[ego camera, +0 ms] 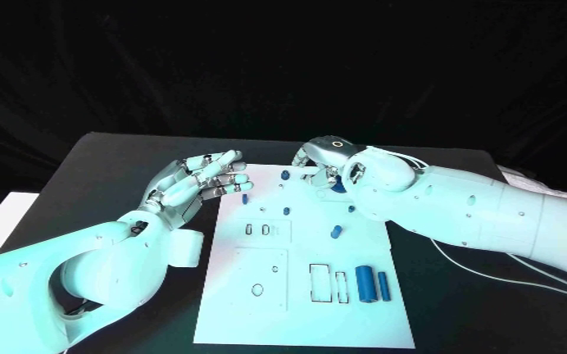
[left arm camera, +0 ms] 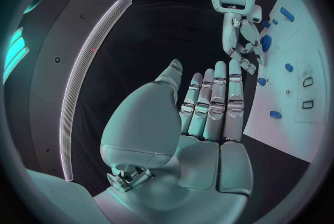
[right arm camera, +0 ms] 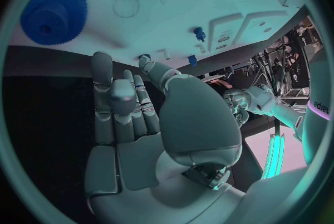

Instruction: Assemble the parts on the task board

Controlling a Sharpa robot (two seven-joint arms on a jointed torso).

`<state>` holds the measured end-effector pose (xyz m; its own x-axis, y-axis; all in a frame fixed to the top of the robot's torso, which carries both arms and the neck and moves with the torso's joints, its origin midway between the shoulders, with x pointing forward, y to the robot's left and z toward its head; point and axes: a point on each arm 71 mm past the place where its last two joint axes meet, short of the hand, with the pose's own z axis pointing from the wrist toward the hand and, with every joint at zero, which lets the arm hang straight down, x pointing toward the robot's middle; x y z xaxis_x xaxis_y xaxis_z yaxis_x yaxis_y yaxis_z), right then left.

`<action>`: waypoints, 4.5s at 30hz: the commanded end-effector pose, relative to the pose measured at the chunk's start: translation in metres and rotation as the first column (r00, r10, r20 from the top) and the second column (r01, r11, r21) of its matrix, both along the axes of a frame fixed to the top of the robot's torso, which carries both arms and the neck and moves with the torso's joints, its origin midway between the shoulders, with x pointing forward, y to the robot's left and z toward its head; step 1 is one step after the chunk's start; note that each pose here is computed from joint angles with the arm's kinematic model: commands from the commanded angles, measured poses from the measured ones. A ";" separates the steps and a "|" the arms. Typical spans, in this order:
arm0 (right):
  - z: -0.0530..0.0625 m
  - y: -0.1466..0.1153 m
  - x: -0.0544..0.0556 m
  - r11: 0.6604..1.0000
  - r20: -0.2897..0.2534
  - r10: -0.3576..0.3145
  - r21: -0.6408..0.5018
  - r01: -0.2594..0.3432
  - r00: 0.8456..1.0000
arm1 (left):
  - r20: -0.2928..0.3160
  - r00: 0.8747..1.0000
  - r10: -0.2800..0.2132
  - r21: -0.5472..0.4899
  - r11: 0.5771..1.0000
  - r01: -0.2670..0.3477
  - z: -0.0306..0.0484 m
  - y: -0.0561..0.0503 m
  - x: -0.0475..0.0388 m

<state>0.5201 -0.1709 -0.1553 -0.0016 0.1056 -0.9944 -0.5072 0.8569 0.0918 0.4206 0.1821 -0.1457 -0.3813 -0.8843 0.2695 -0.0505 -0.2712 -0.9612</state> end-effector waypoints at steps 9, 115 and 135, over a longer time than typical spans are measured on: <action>0.007 -0.068 -0.013 0.971 -0.202 -0.170 0.134 0.199 0.965 | 0.003 1.000 -0.018 -0.015 1.000 0.018 0.0010 -0.001 0.0007; -0.010 0.047 -0.017 0.997 -0.122 -0.052 0.054 0.059 0.991 | -0.004 0.999 -0.036 -0.021 0.999 0.036 -0.0005 -0.005 0.0029; -0.015 0.048 -0.013 0.997 -0.145 -0.065 0.030 0.070 0.987 | -0.006 0.999 -0.036 -0.020 0.999 0.035 -0.0006 -0.005 0.0028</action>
<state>0.5066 -0.1238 -0.1692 -0.1179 0.1701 -0.9783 -0.4299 0.8793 0.2047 0.4241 0.1792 -0.1479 -0.3934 -0.8757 0.2800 -0.0670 -0.2764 -0.9587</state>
